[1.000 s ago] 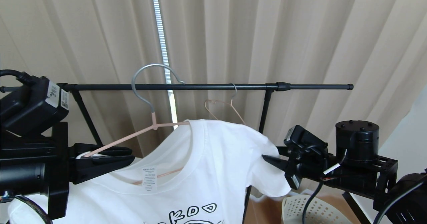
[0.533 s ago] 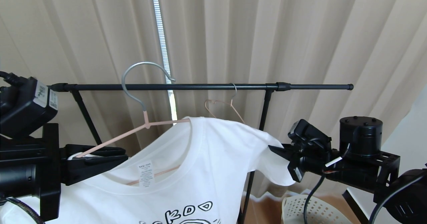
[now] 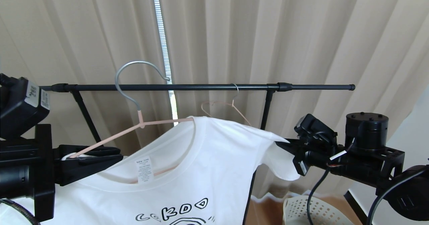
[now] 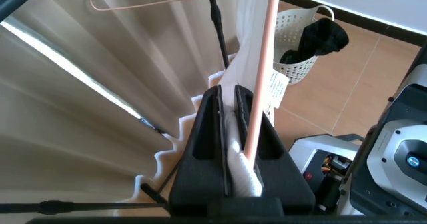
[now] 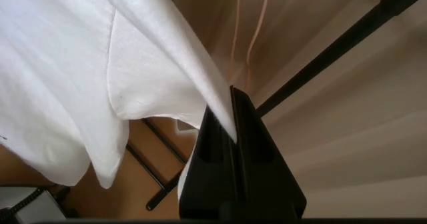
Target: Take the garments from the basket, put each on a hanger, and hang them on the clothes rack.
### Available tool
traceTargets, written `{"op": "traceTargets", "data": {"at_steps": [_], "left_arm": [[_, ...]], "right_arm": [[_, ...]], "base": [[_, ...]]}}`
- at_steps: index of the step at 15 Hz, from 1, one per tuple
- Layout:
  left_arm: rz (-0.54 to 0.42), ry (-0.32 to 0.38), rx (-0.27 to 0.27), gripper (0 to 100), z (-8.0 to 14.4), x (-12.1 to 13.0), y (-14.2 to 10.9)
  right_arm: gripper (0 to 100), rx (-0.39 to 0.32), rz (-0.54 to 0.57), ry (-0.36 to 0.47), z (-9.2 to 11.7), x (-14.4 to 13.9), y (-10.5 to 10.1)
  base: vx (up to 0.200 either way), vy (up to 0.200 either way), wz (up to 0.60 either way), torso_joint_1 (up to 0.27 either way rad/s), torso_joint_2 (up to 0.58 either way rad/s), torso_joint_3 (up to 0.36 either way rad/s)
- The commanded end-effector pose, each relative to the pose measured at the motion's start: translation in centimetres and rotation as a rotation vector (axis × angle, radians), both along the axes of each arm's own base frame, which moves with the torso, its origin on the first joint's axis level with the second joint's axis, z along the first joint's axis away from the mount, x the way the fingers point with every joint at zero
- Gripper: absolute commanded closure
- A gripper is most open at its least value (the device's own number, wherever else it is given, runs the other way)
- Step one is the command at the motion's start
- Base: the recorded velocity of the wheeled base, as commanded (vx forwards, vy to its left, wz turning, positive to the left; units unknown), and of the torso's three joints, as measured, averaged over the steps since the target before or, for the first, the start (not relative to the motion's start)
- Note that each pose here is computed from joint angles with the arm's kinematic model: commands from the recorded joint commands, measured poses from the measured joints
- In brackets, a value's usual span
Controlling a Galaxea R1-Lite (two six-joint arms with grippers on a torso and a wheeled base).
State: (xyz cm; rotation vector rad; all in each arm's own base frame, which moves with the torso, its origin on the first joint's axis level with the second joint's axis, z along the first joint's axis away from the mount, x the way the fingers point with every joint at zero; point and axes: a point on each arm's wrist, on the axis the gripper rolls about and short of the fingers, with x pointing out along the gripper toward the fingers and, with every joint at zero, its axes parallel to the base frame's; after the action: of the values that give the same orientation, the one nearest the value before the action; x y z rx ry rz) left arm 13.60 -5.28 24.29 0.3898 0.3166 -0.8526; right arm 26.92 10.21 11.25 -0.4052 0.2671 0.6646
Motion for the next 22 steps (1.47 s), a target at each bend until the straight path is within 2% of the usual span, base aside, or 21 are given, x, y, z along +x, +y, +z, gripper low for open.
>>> {"op": "traceTargets", "data": {"at_steps": [1, 21, 22], "left_arm": [[0.004, -0.004, -0.001, 100, 0.06, -0.06, 0.07], [0.062, 0.007, -0.028, 100, 0.14, 0.39, 0.60], [0.067, 0.008, -0.028, 100, 0.12, 0.44, 0.65]], "right_arm": [[100, -0.002, -0.010, 0.003, -0.18, 0.37, -0.17], [100, -0.006, -0.021, 0.017, -0.61, 0.79, -0.31], [0, -0.006, -0.021, 0.019, -0.65, 0.77, -0.32]], "base": [[0.000, 0.000, 0.00, 0.000, 0.00, 0.000], [0.000, 0.000, 0.00, 0.000, 0.00, 0.000], [0.000, 0.000, 0.00, 0.000, 0.00, 0.000]]}}
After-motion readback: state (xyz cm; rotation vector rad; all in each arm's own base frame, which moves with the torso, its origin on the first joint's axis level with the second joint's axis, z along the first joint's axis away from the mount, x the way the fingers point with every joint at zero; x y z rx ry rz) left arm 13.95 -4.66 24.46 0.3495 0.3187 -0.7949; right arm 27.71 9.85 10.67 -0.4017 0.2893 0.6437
